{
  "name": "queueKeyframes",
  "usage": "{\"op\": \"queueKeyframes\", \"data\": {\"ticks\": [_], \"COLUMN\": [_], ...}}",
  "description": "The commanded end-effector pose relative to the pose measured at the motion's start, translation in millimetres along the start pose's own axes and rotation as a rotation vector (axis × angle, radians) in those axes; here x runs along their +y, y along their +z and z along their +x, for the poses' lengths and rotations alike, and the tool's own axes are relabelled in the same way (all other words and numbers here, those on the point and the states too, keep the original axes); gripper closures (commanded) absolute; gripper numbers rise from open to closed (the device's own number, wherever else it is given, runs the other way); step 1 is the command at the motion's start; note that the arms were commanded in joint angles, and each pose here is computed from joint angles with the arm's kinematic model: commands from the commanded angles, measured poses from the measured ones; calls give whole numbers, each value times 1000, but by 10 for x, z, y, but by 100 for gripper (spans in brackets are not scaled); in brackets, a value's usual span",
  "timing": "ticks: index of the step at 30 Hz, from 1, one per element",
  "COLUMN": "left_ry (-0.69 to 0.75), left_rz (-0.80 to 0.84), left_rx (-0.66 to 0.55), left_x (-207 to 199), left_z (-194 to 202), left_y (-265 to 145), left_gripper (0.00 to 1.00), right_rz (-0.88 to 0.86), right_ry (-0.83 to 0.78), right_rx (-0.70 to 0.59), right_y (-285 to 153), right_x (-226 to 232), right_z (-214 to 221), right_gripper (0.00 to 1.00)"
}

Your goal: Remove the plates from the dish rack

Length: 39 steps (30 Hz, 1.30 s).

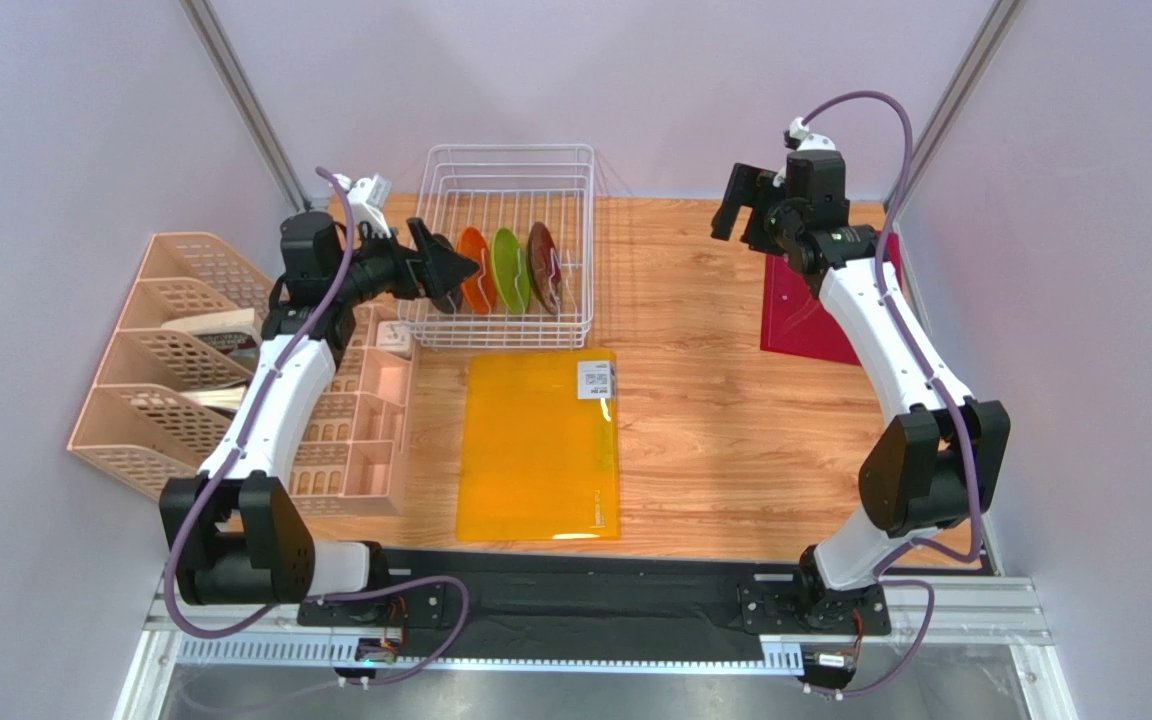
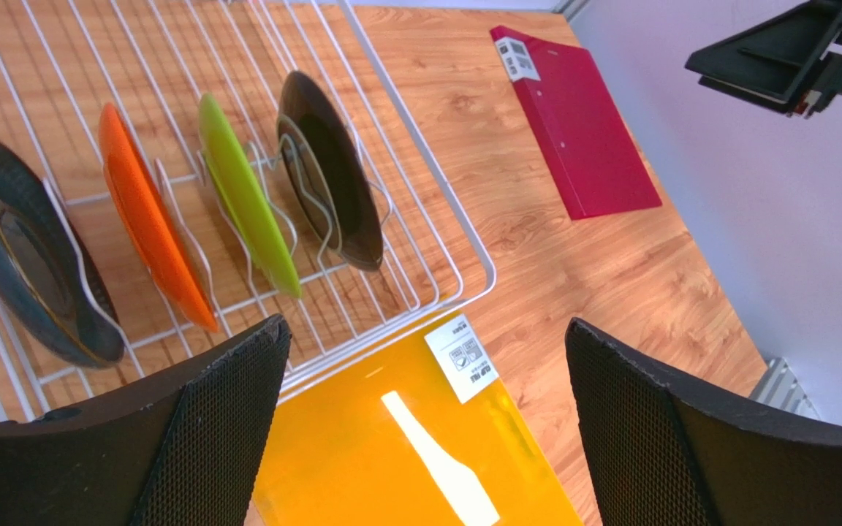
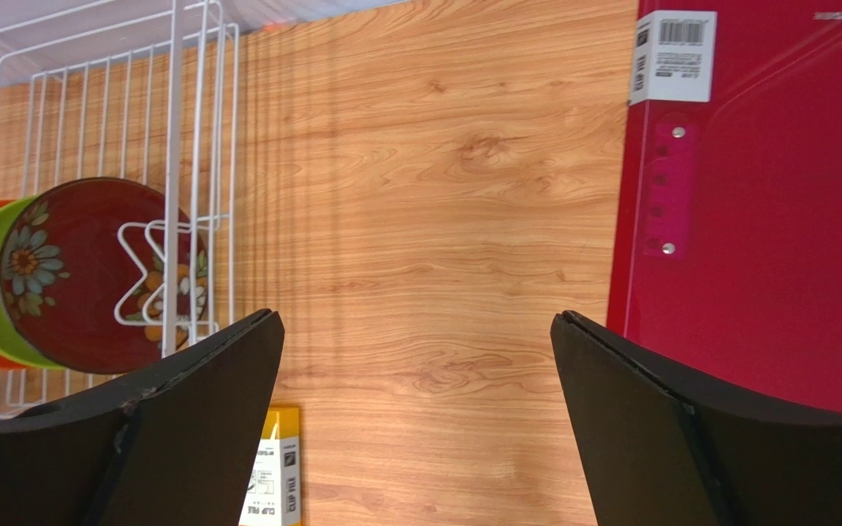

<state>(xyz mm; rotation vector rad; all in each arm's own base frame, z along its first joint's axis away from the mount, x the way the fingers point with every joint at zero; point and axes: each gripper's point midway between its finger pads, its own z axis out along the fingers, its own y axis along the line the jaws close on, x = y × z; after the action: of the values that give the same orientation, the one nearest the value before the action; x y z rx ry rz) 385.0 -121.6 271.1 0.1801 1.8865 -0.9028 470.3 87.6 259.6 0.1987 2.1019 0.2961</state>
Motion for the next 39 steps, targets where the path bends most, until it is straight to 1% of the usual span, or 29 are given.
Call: {"op": "queueKeyframes", "data": {"ticks": [1,2,3,6,7,9,10,12,16,20,21,22,24,29,30,32,37,39], "left_ry": [124,114,69,54,66,147,182,217,226,214,208,203,191,176,171,166,141,144], "left_rz": [142,164,180,261,203,136,15,-13,-100,-145,-191,-211,-288,-337,-347,-357,-400,-416], "left_rx": [-136,-140,-127,-70,-65,-62,-42,-26,9,61,60,64,85,113,111,118,114,106], "left_x": [-353,-373,-347,-378,-263,-336,-158,-215,-112,-24,66,118,273,420,442,475,575,591], "left_z": [-427,-434,-434,-478,-467,-453,-405,-408,-297,-76,-57,-23,86,272,279,335,421,419], "left_y": [-16,2,78,223,277,462,524,680,945,1216,1243,1273,1333,1506,1524,1575,1662,1702], "left_gripper": [0,0,0,0,0,0,0,6,8,18,21,23,31,34,39,47,48,51], "right_rz": [96,102,110,111,111,110,102,96,98,96,92,89,86,71,71,71,73,67], "right_ry": [-38,-41,-45,-59,-59,-53,-49,-48,-39,-40,-38,-37,-30,-24,-20,-19,-10,-8], "right_rx": [-59,-63,-60,-55,-55,-52,-52,-46,-49,-32,-27,-23,-17,5,7,15,33,43], "right_y": [-50,-54,-52,-52,-49,-45,-44,-48,-49,17,34,47,74,162,174,201,268,298], "right_x": [-154,-165,-187,-200,-205,-205,-185,-176,-201,-210,-201,-197,-198,-181,-187,-186,-204,-192], "right_z": [-155,-161,-145,-119,-117,-103,-100,-83,-32,33,48,63,86,175,180,211,281,315], "right_gripper": [0,0,0,0,0,0,0,0,1,1,2,2,2,3,3,3,3,4]}}
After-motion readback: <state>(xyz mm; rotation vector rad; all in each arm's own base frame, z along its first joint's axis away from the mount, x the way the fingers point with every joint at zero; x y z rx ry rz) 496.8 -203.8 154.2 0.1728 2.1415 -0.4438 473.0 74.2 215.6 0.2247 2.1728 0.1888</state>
